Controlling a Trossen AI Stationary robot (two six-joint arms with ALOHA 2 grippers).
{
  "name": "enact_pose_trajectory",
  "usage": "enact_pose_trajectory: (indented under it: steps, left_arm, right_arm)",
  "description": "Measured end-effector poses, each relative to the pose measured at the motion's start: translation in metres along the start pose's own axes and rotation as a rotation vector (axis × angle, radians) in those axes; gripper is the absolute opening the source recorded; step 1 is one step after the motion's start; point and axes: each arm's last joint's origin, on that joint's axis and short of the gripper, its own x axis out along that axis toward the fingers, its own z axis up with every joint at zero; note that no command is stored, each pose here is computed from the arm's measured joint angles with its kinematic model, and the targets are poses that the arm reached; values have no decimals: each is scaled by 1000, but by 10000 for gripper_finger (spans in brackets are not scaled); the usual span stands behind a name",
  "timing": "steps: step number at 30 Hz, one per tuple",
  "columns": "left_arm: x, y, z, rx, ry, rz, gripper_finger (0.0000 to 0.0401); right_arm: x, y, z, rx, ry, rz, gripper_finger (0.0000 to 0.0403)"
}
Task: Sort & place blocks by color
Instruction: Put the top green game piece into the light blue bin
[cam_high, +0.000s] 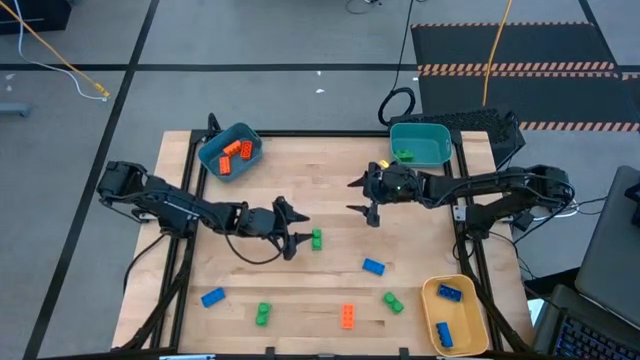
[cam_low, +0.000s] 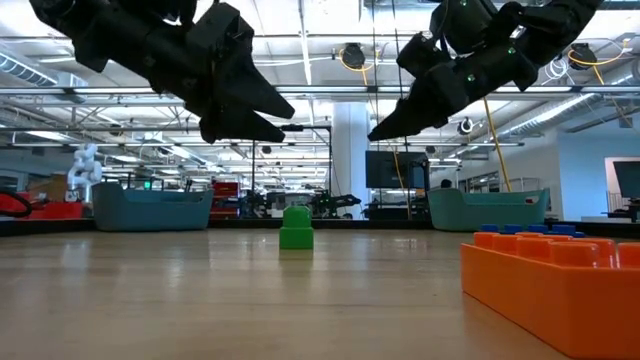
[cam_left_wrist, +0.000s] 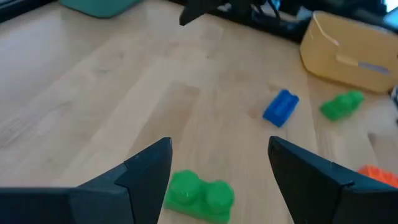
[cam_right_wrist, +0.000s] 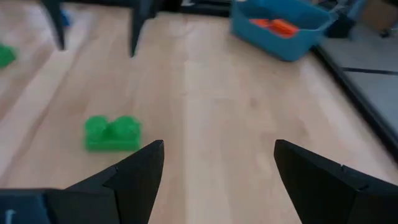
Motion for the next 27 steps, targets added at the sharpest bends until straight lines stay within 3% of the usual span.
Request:
enact_pose_trajectory:
  steps: [6, 16, 23, 27]
  left_arm:
    - [1, 3, 5, 64, 94, 111, 266]
    - [11, -1, 8, 19, 212, 137, 266]
    - [39, -9, 4, 188, 536, 208, 266]
    - [58, -16, 14, 222, 585, 169, 266]
  right_arm:
    - [-1, 10, -8, -4, 72, 168, 297]
    - [-1, 10, -12, -9, 115, 167, 297]
    - [-1, 10, -11, -54, 96, 164, 297]
    - [-1, 10, -12, -53, 105, 164, 297]
